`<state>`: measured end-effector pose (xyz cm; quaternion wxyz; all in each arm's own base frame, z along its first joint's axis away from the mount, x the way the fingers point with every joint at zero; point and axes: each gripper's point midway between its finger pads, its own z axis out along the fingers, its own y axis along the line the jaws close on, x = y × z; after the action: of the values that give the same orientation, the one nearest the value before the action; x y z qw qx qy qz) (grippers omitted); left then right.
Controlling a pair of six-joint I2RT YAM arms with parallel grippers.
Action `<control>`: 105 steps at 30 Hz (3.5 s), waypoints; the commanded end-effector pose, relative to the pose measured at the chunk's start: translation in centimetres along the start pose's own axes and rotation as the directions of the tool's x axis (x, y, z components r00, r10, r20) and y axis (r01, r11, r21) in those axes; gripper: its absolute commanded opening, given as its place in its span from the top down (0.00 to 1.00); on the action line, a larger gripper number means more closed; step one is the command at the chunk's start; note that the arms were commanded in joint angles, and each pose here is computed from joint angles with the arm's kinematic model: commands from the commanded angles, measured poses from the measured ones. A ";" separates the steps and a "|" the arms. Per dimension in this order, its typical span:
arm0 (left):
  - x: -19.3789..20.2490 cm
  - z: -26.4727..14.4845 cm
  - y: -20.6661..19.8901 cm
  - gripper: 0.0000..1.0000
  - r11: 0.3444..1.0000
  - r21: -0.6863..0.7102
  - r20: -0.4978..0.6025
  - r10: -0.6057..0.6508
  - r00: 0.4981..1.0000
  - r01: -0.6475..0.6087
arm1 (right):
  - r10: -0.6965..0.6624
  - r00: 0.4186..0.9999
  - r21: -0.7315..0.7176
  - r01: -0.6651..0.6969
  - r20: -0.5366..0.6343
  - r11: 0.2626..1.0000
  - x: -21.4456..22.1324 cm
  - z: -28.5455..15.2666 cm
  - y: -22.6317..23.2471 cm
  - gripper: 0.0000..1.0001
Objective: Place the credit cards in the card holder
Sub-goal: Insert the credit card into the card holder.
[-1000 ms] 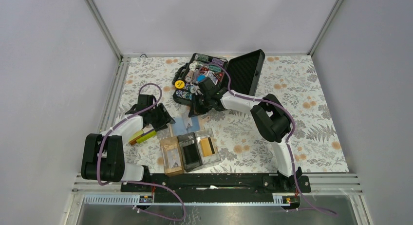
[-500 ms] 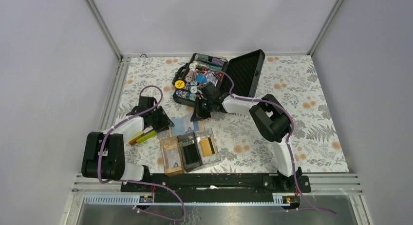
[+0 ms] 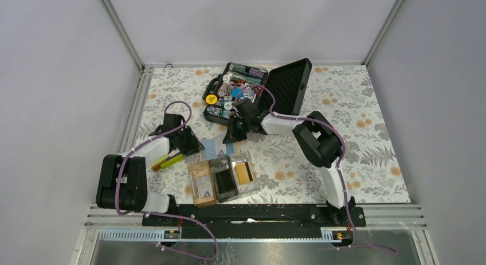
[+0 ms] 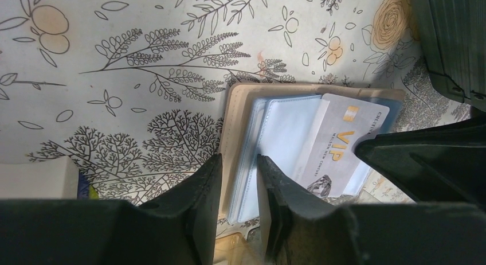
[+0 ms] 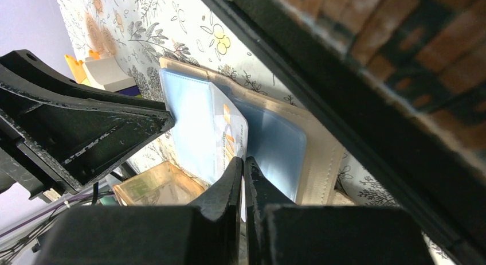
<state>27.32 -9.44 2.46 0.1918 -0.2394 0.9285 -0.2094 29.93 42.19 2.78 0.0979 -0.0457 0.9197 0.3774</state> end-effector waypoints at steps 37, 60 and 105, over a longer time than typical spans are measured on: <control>-0.2 -0.2 -2.3 0.73 0.994 0.105 0.007 0.010 1.000 -0.011 | -0.059 0.995 0.037 0.063 -0.081 0.997 3.6 3.0 2.0 1.00; 0.1 -0.9 -2.5 0.63 0.993 0.116 0.016 0.018 1.000 -0.020 | -0.119 0.993 0.082 0.119 -0.007 0.989 3.0 -1.3 2.7 0.47; -6.4 -10.6 -6.1 0.01 0.985 0.074 0.280 0.129 0.951 -0.155 | -0.317 0.932 0.105 0.303 0.174 0.947 0.4 -10.1 7.1 0.27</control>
<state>29.34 -9.81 11.50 0.2885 -0.2056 0.9057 -0.2327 28.69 40.25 10.18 0.2110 -0.1248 0.9210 0.3028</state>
